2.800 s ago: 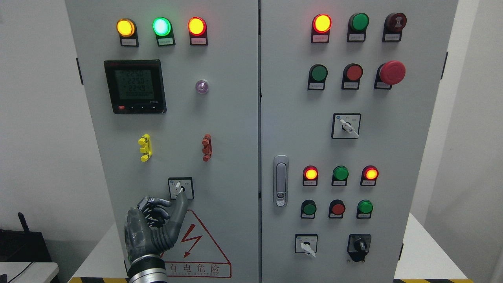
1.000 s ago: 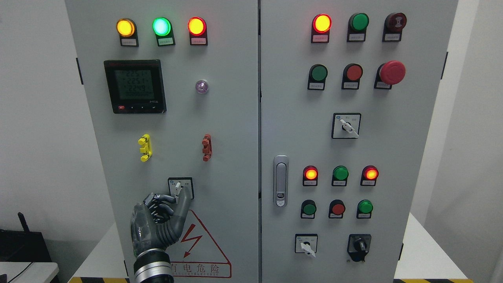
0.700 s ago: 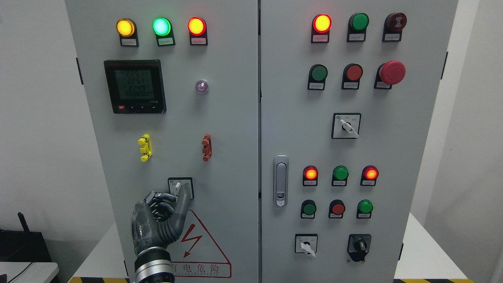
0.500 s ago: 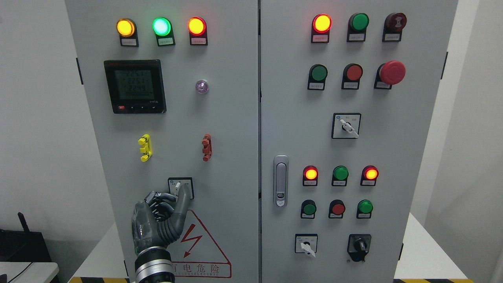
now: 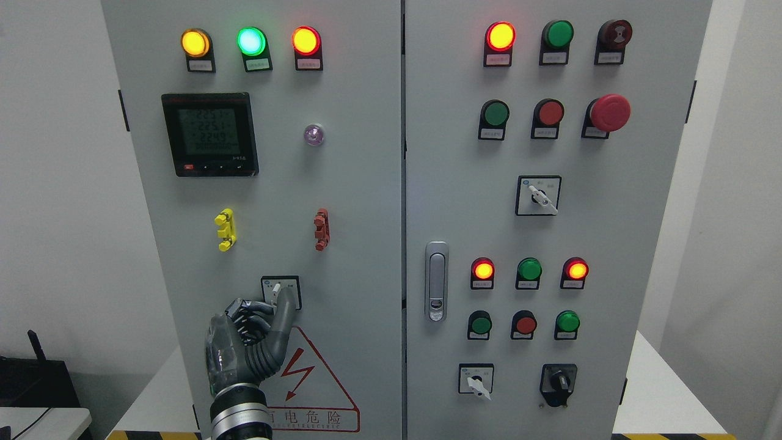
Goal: Turn on light switch 1
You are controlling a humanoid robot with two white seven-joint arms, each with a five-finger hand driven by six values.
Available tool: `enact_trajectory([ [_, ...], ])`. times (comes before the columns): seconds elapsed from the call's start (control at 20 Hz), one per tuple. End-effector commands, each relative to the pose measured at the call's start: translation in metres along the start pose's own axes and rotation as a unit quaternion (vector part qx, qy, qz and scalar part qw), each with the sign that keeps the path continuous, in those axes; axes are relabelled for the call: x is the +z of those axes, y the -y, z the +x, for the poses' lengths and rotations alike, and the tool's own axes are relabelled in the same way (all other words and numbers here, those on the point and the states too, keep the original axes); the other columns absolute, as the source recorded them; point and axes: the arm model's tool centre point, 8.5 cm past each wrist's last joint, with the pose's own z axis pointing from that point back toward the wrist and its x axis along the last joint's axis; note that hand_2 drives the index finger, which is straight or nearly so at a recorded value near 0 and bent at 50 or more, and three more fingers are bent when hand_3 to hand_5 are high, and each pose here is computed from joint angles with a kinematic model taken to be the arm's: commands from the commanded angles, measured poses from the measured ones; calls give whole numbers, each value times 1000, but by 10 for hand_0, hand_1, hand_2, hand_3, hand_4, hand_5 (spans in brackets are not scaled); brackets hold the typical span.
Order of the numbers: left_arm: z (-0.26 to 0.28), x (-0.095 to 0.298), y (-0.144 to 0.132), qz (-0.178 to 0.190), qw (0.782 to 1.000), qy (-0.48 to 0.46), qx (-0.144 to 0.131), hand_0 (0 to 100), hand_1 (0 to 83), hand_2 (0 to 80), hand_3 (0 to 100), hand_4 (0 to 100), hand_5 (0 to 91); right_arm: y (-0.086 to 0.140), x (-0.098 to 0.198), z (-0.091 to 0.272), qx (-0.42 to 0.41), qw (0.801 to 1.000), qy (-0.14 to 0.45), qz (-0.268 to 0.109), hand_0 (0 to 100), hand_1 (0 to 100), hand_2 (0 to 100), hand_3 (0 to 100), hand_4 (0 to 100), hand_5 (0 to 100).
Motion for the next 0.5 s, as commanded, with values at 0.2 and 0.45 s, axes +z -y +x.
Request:
enact_trajectory([
  [0.2,0,0,1,-2,1000,0,0,198,403,625,899,886,758,-1,0,0,-3,1000,0,2,120,389,0,0,0,0],
  [0.45,1,0,0,-1,1000,1,0,225,389,627,900,887,760,-1,0,0,-3,1000,0,2,120,389,0,0,0,0],
])
